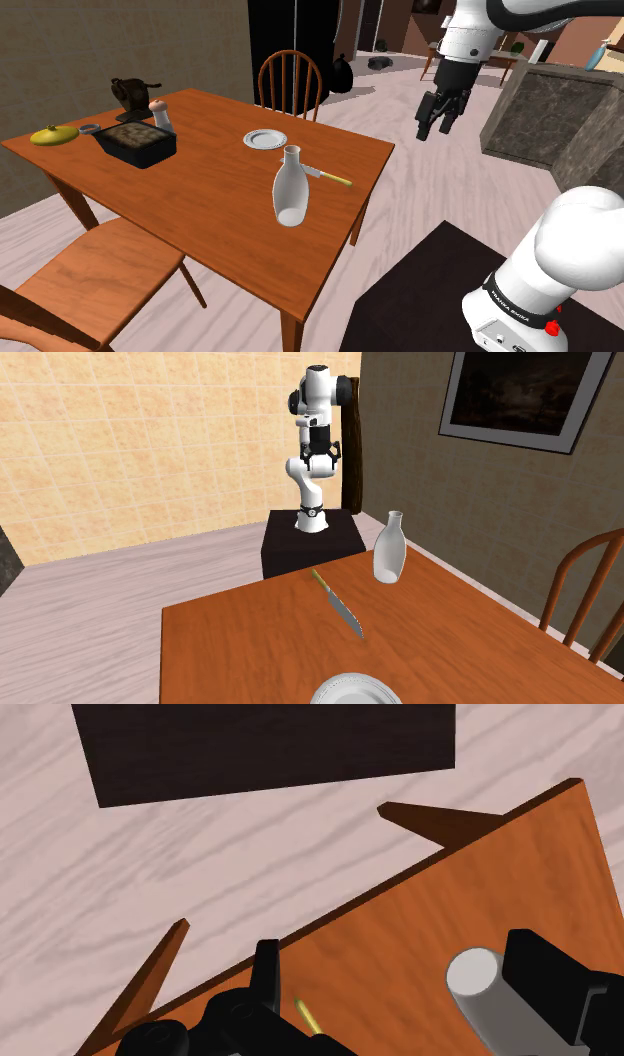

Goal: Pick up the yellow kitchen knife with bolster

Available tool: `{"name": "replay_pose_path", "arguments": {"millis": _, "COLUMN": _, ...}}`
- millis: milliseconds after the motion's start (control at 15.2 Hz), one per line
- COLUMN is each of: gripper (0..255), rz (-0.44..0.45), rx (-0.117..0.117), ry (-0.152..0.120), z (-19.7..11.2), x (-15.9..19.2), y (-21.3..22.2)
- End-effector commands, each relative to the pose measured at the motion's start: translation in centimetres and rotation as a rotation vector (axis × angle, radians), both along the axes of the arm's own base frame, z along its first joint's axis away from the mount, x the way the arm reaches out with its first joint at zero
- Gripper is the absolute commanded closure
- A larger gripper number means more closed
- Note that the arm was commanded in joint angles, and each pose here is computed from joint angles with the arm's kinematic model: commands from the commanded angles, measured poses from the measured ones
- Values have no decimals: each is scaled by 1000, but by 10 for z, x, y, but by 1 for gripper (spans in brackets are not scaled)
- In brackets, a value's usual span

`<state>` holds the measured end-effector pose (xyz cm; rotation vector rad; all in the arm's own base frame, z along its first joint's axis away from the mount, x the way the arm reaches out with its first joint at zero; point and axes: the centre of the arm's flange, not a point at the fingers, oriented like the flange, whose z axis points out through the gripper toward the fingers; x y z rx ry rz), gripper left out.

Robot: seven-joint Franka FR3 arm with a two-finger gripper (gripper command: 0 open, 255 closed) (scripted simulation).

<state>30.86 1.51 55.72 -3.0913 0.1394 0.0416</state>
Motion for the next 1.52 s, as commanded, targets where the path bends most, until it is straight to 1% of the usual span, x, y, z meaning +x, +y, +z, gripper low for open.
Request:
{"name": "replay_pose_path", "arguments": {"millis": 0, "gripper": 0, "rz": 0, "rx": 0, "ry": 0, "z": 0, "x": 0, "y": 0}}
{"name": "replay_pose_path", "arguments": {"millis": 726, "gripper": 0, "rz": 151, "rx": -68, "ry": -56, "z": -92, "x": 103, "y": 3}}
{"name": "replay_pose_path", "arguments": {"millis": 1452, "gripper": 0, "rz": 303, "rx": -136, "ry": -113, "z": -179, "x": 211, "y": 16}}
